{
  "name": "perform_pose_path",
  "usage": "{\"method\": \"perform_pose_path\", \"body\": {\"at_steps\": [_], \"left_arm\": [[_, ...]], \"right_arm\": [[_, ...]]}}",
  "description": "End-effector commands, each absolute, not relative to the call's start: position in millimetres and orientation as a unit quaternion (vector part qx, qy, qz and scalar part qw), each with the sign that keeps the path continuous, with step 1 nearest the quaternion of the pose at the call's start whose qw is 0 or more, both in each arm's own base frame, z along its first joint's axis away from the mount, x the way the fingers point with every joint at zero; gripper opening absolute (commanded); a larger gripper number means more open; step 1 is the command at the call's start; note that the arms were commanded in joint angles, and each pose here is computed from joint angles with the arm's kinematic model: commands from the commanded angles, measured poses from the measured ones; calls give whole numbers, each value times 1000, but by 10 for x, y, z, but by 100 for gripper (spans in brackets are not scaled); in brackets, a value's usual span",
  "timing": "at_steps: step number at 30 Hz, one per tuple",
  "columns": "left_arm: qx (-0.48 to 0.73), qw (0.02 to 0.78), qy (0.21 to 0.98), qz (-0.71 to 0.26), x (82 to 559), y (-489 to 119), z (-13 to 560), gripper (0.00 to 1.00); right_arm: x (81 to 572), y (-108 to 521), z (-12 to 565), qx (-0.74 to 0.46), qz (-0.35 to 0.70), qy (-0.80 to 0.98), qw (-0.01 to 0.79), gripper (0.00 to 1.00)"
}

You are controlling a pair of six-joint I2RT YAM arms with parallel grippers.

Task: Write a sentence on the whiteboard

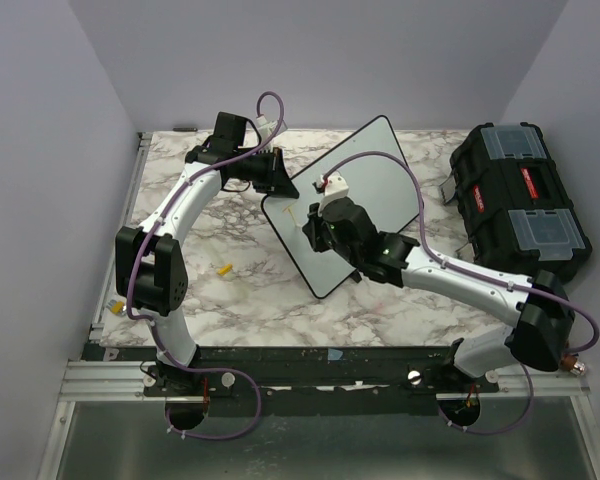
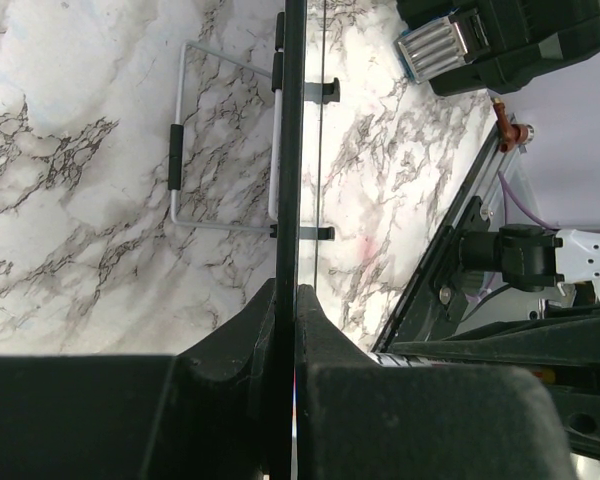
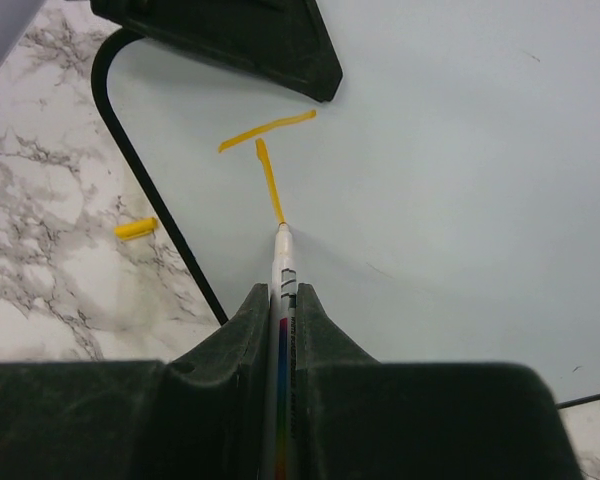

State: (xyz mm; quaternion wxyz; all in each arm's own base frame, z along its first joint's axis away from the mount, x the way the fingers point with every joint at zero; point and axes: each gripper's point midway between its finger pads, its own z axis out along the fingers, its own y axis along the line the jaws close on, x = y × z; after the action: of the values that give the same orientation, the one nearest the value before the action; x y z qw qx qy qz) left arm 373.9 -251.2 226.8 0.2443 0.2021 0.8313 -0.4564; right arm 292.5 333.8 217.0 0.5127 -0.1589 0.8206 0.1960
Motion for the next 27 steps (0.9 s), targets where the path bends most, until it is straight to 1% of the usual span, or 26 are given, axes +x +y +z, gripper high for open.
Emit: {"method": "perform_pose_path", "body": {"at_steps": [1,9,18,27], "left_arm": [[236,291,809,-453,3699,-2523,2542,0],[236,292,809,-452,3693,-2521,2542,0],[237,292,809,-452,3681,-2523,2547,0],[237,294,809,-451,3678,-2519,2558,0]], "right_arm": [[2762,3207,1771,-183,174,851,461,1],[2674,3255,1714,-195,192,854,442,1],[2658,3416,1885,-205,227,842,443,1],[2769,3585,2088,-208,241,829,460,1]]}}
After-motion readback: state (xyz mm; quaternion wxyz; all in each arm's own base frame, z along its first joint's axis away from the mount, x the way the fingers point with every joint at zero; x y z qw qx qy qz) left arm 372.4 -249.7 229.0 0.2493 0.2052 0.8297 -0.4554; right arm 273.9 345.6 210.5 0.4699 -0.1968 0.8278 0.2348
